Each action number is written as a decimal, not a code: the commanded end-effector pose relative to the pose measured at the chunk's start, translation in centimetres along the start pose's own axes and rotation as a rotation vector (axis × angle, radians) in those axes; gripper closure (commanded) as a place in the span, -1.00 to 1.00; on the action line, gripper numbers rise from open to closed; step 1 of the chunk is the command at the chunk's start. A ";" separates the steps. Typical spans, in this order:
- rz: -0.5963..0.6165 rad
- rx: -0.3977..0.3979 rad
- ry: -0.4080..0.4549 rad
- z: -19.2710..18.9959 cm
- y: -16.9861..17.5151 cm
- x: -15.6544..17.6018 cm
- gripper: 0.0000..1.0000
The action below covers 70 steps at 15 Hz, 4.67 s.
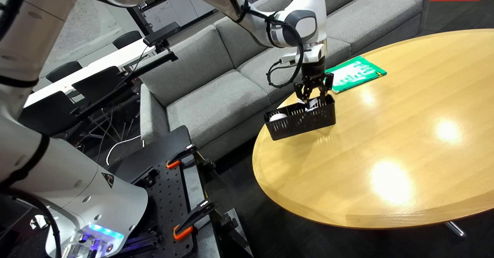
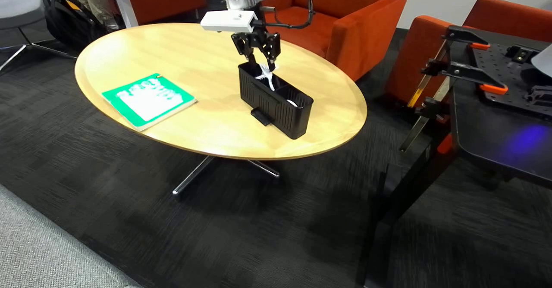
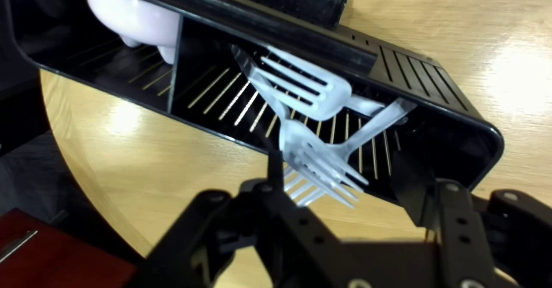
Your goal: Pick the fork on the middle compartment of the cutlery holder and put it on the table
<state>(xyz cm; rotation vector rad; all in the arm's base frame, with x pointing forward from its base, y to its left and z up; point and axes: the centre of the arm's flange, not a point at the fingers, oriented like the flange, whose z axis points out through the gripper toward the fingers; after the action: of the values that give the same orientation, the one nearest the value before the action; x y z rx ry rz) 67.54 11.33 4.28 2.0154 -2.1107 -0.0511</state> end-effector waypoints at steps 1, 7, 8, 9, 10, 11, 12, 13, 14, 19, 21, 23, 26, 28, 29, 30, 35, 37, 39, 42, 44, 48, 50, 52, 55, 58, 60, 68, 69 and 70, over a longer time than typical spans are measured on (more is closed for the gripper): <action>0.031 0.009 0.013 -0.5 -0.5 -0.1 0.28; -0.010 -0.055 0.043 -3.0 1.0 -0.1 1.00; -0.016 -0.075 0.053 -3.6 1.5 -0.1 1.00; -0.025 -0.098 0.062 -4.4 2.1 0.0 0.94; -0.034 -0.118 0.071 -5.1 2.6 0.0 0.97; -0.038 -0.144 0.075 -6.0 3.1 0.0 1.00; -0.043 -0.161 0.077 -6.8 3.5 0.1 0.98; -0.041 -0.172 0.090 -7.7 4.0 0.2 0.98; -0.042 -0.176 0.097 -8.5 4.3 0.3 0.98; -0.016 -0.140 0.158 -14.1 6.6 2.4 0.98; 0.041 -0.095 0.208 -16.2 7.6 3.9 0.98; 0.130 -0.047 0.266 -18.1 9.0 5.6 0.98; 0.263 0.034 0.351 -19.6 10.4 7.3 0.98; 0.345 0.104 0.391 -18.8 10.6 7.8 0.98; 0.387 0.140 0.404 -18.1 10.7 7.9 0.98; 0.434 0.174 0.411 -16.8 10.6 8.0 0.98; 0.640 0.333 0.341 -8.3 11.0 9.4 0.98; 0.698 0.361 0.312 -6.5 10.2 12.7 0.98; 0.804 0.391 0.274 -4.8 9.5 15.6 0.98; 0.896 0.381 0.242 -0.5 10.2 16.7 0.98; 0.918 0.349 0.240 2.8 11.0 15.9 0.98; 0.980 0.279 0.259 7.8 12.6 14.8 0.98; 0.995 0.262 0.265 9.1 13.2 14.4 0.43; 0.996 0.260 0.273 9.3 13.6 14.2 0.28; 0.998 0.296 0.272 7.4 14.4 14.4 -0.17; 0.982 0.376 0.265 3.4 15.7 15.2 -0.65; 0.960 0.419 0.228 0.6 16.9 15.8 -0.95; 0.873 0.499 -0.046 -6.5 21.7 17.6 -1.00; 0.854 0.509 -0.072 -7.1 22.2 17.7 -1.00; 0.845 0.508 -0.087 -7.6 22.6 17.8 -1.00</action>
<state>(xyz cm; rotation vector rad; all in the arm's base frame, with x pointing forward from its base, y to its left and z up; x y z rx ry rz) 48.53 -3.69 15.04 1.0624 -3.0055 0.7022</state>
